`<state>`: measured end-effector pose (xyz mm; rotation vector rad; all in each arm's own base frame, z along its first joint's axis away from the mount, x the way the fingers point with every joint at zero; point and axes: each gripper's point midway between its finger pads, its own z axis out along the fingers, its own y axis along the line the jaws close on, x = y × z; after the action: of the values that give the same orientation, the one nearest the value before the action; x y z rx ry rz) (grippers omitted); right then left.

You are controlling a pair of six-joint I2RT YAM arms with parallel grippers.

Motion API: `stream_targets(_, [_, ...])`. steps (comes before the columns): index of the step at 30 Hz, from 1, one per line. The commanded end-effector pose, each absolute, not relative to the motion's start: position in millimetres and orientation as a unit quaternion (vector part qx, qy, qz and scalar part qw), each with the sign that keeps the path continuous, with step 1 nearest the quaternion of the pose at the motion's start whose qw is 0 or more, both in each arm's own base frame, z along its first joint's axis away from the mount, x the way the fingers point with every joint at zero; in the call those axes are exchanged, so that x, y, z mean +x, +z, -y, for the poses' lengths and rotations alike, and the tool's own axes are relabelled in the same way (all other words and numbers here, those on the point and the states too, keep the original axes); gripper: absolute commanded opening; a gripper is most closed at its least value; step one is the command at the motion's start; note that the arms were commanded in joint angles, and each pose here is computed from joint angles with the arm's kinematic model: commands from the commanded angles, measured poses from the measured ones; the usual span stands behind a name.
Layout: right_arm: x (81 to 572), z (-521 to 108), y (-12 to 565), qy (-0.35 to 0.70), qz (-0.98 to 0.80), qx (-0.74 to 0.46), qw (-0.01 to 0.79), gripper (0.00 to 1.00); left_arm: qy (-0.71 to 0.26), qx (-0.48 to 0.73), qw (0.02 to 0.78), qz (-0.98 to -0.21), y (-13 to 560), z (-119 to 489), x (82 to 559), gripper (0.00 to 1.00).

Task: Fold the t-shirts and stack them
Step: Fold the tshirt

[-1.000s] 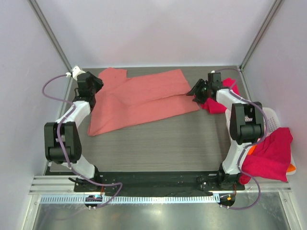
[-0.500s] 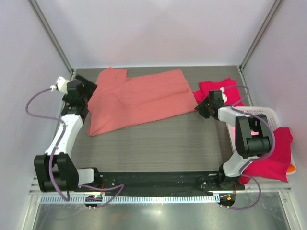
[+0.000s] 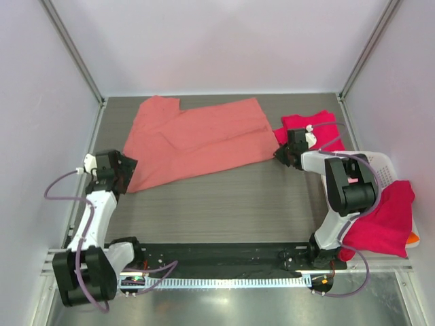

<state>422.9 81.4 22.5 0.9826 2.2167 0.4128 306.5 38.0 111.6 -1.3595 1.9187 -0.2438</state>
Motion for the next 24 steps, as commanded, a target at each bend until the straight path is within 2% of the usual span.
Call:
stream_targets(1, [413, -74, 40, 0.135, -0.833, 0.384, 0.374, 0.01, -0.123, -0.548, 0.367, -0.742, 111, -25, 284, 0.81])
stream_targets(8, [361, -68, 59, 0.122, -0.813, 0.392, 0.412, 0.01, -0.129, -0.555, 0.367, -0.736, 89, -17, 250, 0.71])
stream_targets(13, [329, -57, 56, 0.130, -0.795, 0.398, 0.439, 0.01, -0.117, -0.563, 0.370, -0.730, 79, -21, 240, 0.69])
stream_targets(19, [325, -56, 67, 0.151, -0.778, 0.398, 0.462, 0.01, -0.130, -0.569, 0.366, -0.725, 57, -17, 241, 0.52])
stream_targets(24, [321, -58, 53, 0.149, -0.785, 0.397, 0.452, 0.01, -0.136, -0.577, 0.369, -0.716, 50, -17, 250, 0.50])
